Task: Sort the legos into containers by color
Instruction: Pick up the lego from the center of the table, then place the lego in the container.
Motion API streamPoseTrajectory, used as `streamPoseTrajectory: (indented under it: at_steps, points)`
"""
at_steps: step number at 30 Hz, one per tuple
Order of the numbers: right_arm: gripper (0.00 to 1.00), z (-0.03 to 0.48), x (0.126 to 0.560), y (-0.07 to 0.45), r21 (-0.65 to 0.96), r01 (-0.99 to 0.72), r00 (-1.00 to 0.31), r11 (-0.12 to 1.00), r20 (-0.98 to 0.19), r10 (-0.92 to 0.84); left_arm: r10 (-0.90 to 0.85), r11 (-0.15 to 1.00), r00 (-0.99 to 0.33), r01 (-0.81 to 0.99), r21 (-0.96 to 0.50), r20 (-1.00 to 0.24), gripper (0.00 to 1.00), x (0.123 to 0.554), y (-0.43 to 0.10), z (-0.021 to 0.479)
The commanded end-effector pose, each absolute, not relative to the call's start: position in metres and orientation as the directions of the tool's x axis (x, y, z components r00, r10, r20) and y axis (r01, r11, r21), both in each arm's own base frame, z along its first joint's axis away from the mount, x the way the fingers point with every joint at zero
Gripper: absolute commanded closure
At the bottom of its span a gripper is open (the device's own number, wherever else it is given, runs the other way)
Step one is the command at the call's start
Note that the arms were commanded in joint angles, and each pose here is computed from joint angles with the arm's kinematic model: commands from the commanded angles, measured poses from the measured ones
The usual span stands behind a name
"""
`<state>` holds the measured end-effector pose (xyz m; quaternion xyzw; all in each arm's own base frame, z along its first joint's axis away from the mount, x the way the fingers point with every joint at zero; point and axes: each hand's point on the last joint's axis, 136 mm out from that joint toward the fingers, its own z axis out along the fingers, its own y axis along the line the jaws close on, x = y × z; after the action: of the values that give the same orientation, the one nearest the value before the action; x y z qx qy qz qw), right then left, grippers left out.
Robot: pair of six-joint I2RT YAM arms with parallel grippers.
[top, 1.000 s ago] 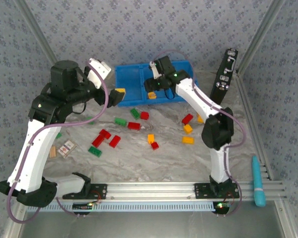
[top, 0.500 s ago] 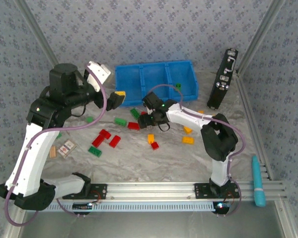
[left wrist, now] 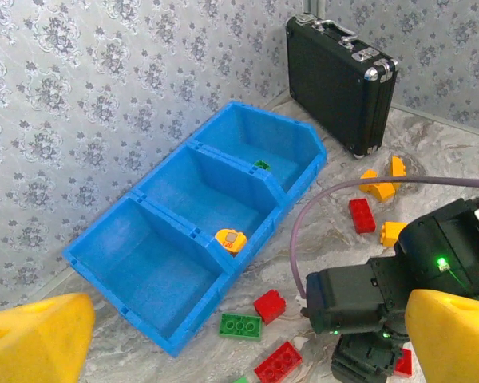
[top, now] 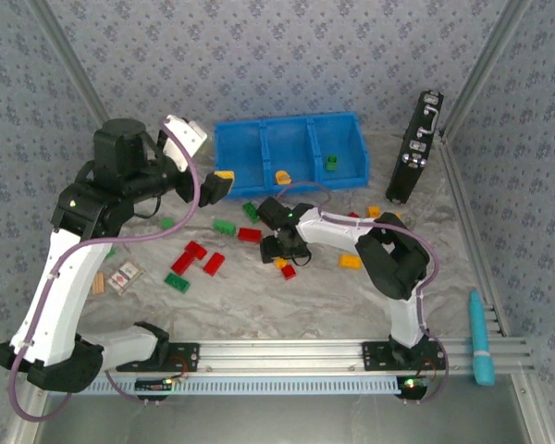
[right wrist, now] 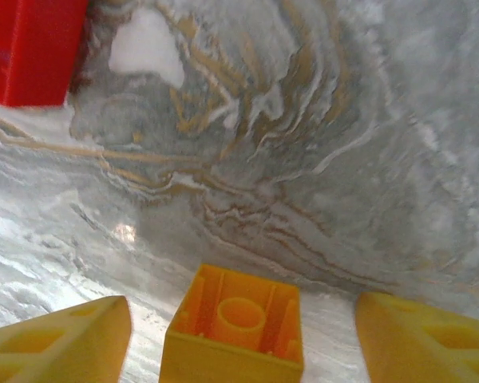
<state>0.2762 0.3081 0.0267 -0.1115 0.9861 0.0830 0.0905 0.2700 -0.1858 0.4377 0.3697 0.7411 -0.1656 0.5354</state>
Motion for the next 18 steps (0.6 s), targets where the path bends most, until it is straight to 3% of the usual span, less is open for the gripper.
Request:
streamPoseTrajectory:
  at_steps: [1, 5, 10, 13, 18]
  points:
    - [0.38, 0.015, 0.268, 0.303, 0.116, -0.195, -0.973, 0.974, -0.151, -0.177, 0.365, 0.645, -0.118, 0.748, 0.159, -0.924, 0.00, 0.269, -0.193, 0.442]
    - [0.59, 0.011, 0.264, 0.301, 0.097, -0.208, -0.972, 0.973, -0.135, -0.194, 0.366, 0.646, -0.117, 0.746, 0.161, -0.923, 0.00, 0.268, -0.193, 0.442]
    - [0.70, 0.021, 0.265, 0.294, 0.085, -0.223, -0.969, 0.971, -0.131, -0.211, 0.368, 0.648, -0.119, 0.745, 0.162, -0.922, 0.00, 0.268, -0.192, 0.442]
    - [0.71, 0.044, 0.295, 0.283, 0.061, -0.270, -0.944, 0.961, -0.213, -0.252, 0.370, 0.650, -0.119, 0.742, 0.165, -0.921, 0.00, 0.269, -0.192, 0.442]
    - [0.72, 0.107, 0.385, 0.263, 0.012, -0.285, -0.862, 0.958, -0.440, -0.251, 0.372, 0.645, -0.124, 0.747, 0.160, -0.920, 0.00, 0.271, -0.194, 0.437]
